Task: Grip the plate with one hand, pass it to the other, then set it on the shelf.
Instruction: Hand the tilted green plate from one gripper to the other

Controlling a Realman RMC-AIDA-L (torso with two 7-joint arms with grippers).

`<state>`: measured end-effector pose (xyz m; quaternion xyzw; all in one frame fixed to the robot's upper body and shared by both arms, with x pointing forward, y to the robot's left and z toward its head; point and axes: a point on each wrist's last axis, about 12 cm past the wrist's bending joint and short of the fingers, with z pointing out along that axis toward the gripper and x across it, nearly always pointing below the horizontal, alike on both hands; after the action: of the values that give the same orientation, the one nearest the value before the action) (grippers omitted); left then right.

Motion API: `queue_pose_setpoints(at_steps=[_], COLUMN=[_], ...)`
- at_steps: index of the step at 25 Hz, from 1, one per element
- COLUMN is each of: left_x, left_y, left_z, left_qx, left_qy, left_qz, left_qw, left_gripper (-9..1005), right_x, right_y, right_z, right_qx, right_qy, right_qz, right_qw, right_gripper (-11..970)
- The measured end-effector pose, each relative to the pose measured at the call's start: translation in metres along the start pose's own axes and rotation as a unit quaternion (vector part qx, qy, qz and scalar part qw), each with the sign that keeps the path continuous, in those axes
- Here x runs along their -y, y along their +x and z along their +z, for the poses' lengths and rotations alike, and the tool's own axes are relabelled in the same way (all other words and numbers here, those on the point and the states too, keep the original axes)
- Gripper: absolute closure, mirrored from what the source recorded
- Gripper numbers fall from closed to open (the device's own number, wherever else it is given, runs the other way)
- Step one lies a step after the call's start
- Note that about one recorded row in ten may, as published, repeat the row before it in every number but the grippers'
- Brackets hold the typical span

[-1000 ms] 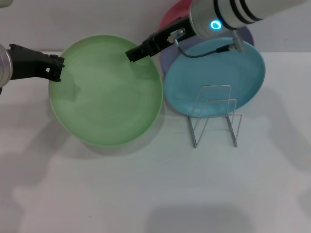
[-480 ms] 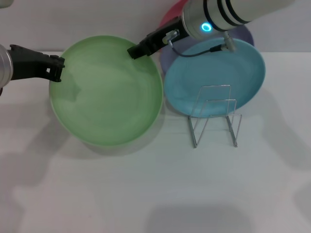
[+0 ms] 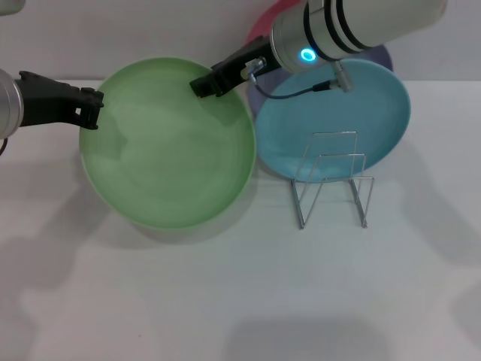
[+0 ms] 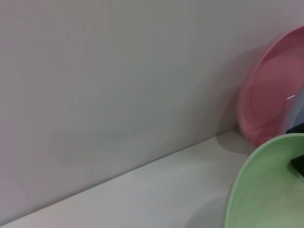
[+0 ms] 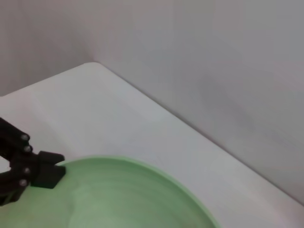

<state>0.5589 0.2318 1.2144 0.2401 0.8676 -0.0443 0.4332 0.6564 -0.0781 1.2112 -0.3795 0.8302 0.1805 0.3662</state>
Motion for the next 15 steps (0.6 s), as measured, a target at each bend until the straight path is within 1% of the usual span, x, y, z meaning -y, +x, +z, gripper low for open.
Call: queue_pose_setpoints(at_steps=[5,10,14,15], left_x=[-0.0001,-0.0001,0.0001,0.0001], left_y=[0.0009,0.0009,0.0011,0.0011], left_z=[-0.0009,-0.0011,-0.0010,-0.0010], left_qx=[0.000,0.000,0.000,0.000], left_qy=[0.000,0.000,0.000,0.000], left_qz=[-0.001,-0.001,-0.001,-0.001], left_qw=[1.000,1.000,1.000,1.000], left_gripper=[892,888,884,883], right_x=[-0.0021,-0.0044,-0.0070,-0.0093], right_y=[0.0014,0.0024,0.0027,0.0017], right_z=[0.0011,0.0026,0.0038,0.0033], right_qx=[-0.005,-0.008,-0.010,-0.009], right_qy=[-0.003,-0.004,-0.006,-0.006], right_qz=[-0.010,-0.015,-0.024,-0.038], right_qw=[1.000,1.000,1.000,0.999], right_gripper=[545,526,568,578])
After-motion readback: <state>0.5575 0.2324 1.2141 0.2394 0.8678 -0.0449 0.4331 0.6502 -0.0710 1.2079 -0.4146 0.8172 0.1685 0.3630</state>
